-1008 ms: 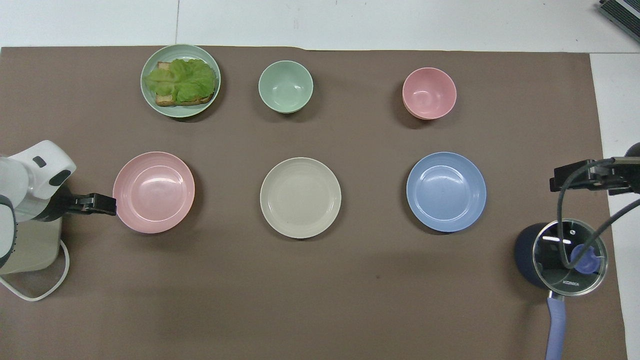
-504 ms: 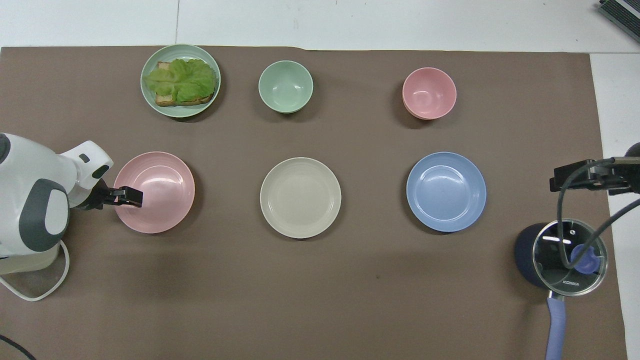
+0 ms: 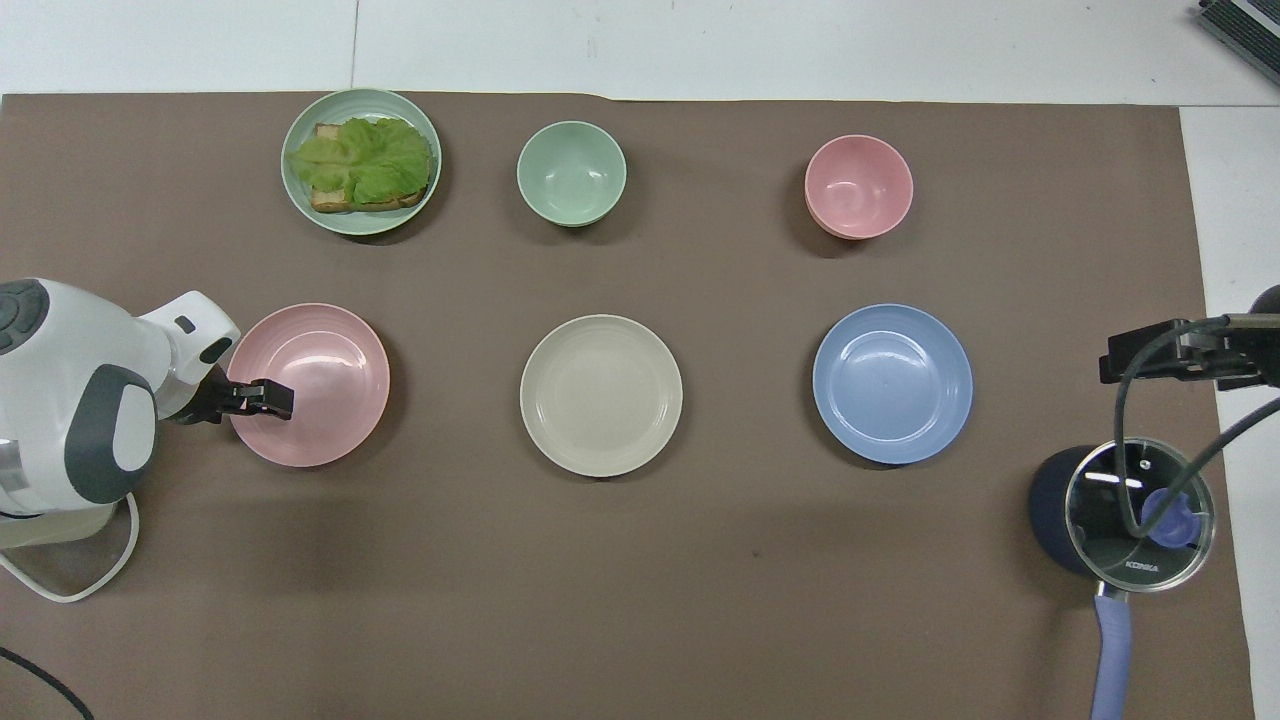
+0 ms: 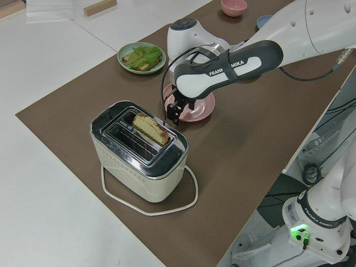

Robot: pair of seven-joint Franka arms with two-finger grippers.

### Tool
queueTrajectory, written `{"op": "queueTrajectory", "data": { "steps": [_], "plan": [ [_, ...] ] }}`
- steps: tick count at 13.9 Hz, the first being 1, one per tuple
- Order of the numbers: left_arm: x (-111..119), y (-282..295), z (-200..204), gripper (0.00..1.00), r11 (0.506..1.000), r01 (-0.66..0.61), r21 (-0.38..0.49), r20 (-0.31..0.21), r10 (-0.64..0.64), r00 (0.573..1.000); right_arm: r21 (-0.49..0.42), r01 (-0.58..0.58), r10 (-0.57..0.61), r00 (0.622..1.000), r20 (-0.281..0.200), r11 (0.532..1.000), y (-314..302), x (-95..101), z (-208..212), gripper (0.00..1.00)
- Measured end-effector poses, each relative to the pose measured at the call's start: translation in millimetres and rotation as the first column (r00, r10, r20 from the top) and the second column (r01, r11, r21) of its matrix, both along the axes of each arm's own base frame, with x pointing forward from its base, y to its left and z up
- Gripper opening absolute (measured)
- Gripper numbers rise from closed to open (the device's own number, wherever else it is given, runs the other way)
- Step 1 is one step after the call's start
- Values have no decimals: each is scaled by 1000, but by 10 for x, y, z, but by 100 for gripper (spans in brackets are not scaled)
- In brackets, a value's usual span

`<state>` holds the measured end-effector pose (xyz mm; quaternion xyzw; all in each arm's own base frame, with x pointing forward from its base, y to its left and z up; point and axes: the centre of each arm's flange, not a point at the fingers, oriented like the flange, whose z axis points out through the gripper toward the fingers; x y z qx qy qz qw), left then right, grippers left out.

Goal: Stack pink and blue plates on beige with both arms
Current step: 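Reach the left gripper to the pink plate rim and grasp it, then carry the pink plate with the left gripper onto the beige plate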

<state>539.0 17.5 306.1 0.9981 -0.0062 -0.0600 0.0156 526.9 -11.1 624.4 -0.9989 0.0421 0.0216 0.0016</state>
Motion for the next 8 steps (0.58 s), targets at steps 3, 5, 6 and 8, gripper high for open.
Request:
{"op": "queueTrajectory", "data": {
  "steps": [3,5,6,8],
  "plan": [
    [1,14,2,45,1000,-3,0,1,3,1000,0,0,0,1000,0,1000,0,0,0,100],
    [15,18,24,22,1000,-5,-1,5,5,1000,0,0,0,1000,0,1000,0,0,0,100],
    [27,15,59,17,1000,-5,-2,3,5,1000,0,0,0,1000,0,1000,0,0,0,100],
    [50,5,167,13,1000,-6,-9,-35,5,999,0,0,0,1000,0,1000,0,0,0,100]
  ]
}}
